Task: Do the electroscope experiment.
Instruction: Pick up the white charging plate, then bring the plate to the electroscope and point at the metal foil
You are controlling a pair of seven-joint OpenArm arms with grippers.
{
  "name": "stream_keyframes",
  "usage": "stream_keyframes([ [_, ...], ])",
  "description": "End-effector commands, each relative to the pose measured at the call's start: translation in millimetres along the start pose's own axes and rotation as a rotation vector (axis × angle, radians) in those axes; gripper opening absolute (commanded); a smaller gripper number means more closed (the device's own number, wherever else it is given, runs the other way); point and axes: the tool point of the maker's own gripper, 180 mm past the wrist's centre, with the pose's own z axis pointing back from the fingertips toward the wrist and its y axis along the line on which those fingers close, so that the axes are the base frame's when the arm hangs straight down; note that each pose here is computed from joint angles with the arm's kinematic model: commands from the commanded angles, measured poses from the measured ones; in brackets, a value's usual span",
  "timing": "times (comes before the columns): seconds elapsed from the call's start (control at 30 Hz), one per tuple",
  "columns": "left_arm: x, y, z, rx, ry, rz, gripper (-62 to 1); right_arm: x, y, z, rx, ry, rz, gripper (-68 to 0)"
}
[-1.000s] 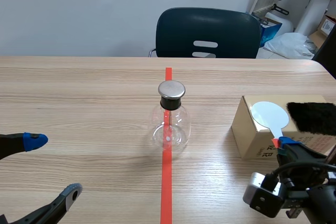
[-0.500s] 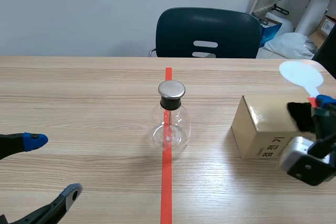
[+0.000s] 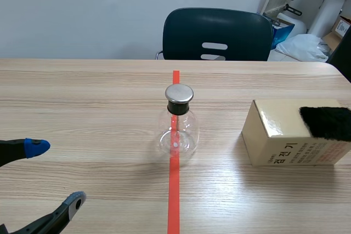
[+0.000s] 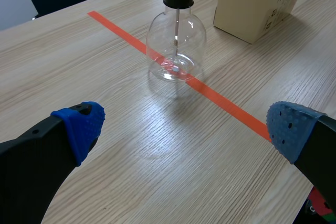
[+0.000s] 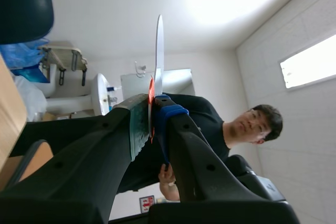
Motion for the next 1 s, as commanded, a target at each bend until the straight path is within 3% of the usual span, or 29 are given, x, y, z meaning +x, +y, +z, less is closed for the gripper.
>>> stream_keyframes([
  [0.0,11,2,-1,-0.004,-0.034,-0.008,1.4,-5.0,-13,-3,-0.037,0.004,0.02,-66.7],
  [0.07,11,2,-1,-0.006,-0.033,-0.011,1.4,-8.3,-17,-2,-0.043,0.012,0.028,-66.7],
  [0.1,10,2,-1,-0.006,-0.03,-0.011,-2.1,-10.1,-20,-2,-0.05,0.016,0.029,-66.7],
  [0.27,8,8,-4,-0.008,-0.022,-0.017,-38.0,-16.7,-25,-1,-0.064,0.035,0.03,-66.7],
  [0.4,5,20,-14,-0.027,0.003,-0.03,-57.6,-20.8,-29,-1,-0.075,0.046,0.024,-66.7],
  [0.53,-2,29,-33,-0.043,-0.001,-0.026,-58.2,-20.6,-26,-1,-0.06,0.044,0.012,-66.7],
  [0.97,-28,28,-116,-0.102,-0.023,0.056,-58.2,-20.8,-7,-18,0.001,0.04,-0.062,-66.7],
])
